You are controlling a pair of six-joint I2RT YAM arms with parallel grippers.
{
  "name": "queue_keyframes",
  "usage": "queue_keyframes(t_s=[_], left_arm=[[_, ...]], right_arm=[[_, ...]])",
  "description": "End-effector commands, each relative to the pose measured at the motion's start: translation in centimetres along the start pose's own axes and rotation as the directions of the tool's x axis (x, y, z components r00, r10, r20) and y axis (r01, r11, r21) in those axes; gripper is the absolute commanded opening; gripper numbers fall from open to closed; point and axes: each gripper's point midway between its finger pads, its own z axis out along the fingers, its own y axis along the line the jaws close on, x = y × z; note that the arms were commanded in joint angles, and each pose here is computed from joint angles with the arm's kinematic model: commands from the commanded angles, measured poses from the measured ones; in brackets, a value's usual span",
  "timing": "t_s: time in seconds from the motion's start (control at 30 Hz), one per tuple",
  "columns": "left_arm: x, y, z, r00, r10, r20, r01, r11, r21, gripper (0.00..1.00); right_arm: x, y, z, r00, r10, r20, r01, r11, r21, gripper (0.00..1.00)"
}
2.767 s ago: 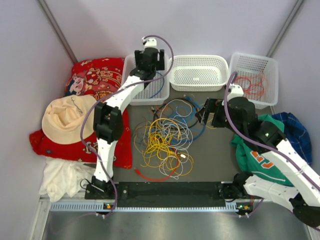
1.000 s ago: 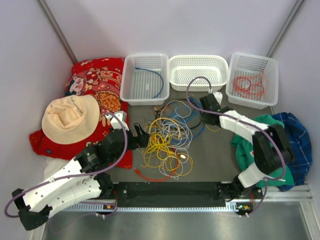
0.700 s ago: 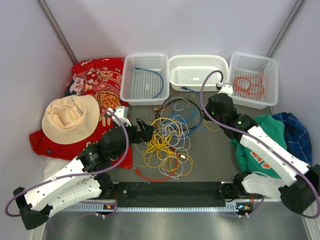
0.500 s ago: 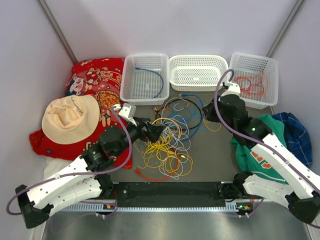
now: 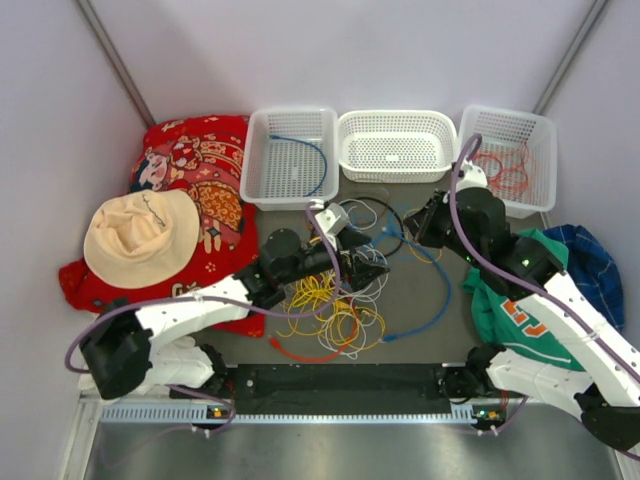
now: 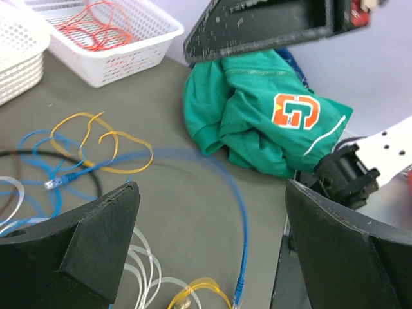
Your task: Untangle the cables
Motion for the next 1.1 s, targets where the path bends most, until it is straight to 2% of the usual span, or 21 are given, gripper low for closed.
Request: queue_keyframes(t_s=[0.0,0.03,0.07,0.1,0.2,0.23,0.37,0.53,0.6,0.67,0.73,0.97,1.07], left_arm=[[-5.3,-2.5,2.4,0.987,0.001,0.162,-0.022,0.991,0.133,0.99],[-4.7,-2.0,3.1,0.992,-0.013,0.124,-0.001,0.994,0.113,0.99],[-4.5,-1.8,3.2,0.994,-0.016,0.112,0.005,0.994,0.106,0.99],[-4.3,-1.7,3.4,0.995,-0.024,0.102,0.013,0.994,0.104,0.99],[-2.2,-1.7,3.7,0.996,-0.079,0.035,0.074,0.99,0.116,0.99],[-1.0,-1.4,4.3,0.995,-0.097,-0.003,0.097,0.989,0.11,0.99],[3.8,-1.3,6.1,0.975,-0.162,-0.15,0.173,0.983,0.064,0.99],[10.5,-2.3,8.2,0.939,-0.175,-0.298,0.189,0.982,0.019,0.98],[13.3,-3.2,8.2,0.914,-0.147,-0.379,0.17,0.985,0.027,0.93],[15.8,-3.5,8.5,0.889,-0.11,-0.444,0.144,0.989,0.044,0.84],[18.4,-4.2,8.1,0.854,-0.085,-0.513,0.13,0.99,0.052,0.81],[22.4,-4.6,5.4,0.776,0.041,-0.63,0.008,0.997,0.075,0.75],[23.8,-4.8,4.4,0.747,0.05,-0.663,0.009,0.996,0.085,0.72]], right_arm=[[-0.7,0.8,-0.9,1.0,0.002,0.009,-0.002,1.0,-0.026,0.0],[-0.5,0.5,-0.9,1.0,-0.005,0.004,0.005,1.0,-0.006,0.02],[-0.4,0.0,-0.9,1.0,-0.013,-0.001,0.013,1.0,0.016,0.1],[0.1,-1.2,-0.9,1.0,-0.02,-0.008,0.021,0.998,0.064,0.25],[1.1,-3.0,-1.1,1.0,0.0,0.004,0.0,0.994,0.113,0.46],[0.7,-3.0,-2.0,0.999,0.025,0.038,-0.028,0.996,0.09,0.49],[-0.3,-3.2,-4.0,0.987,0.079,0.142,-0.082,0.996,0.02,0.52],[-2.0,-4.9,-6.9,0.969,0.087,0.23,-0.105,0.992,0.068,0.53],[-2.2,-5.7,-7.7,0.966,0.082,0.244,-0.108,0.99,0.093,0.53],[-2.1,-6.0,-8.2,0.966,0.079,0.246,-0.107,0.989,0.1,0.53],[-2.0,-6.3,-8.3,0.966,0.082,0.246,-0.11,0.988,0.104,0.53],[-0.9,-6.6,-7.7,0.972,0.088,0.22,-0.114,0.987,0.11,0.53],[-0.8,-6.4,-7.4,0.971,0.092,0.218,-0.116,0.988,0.102,0.53]])
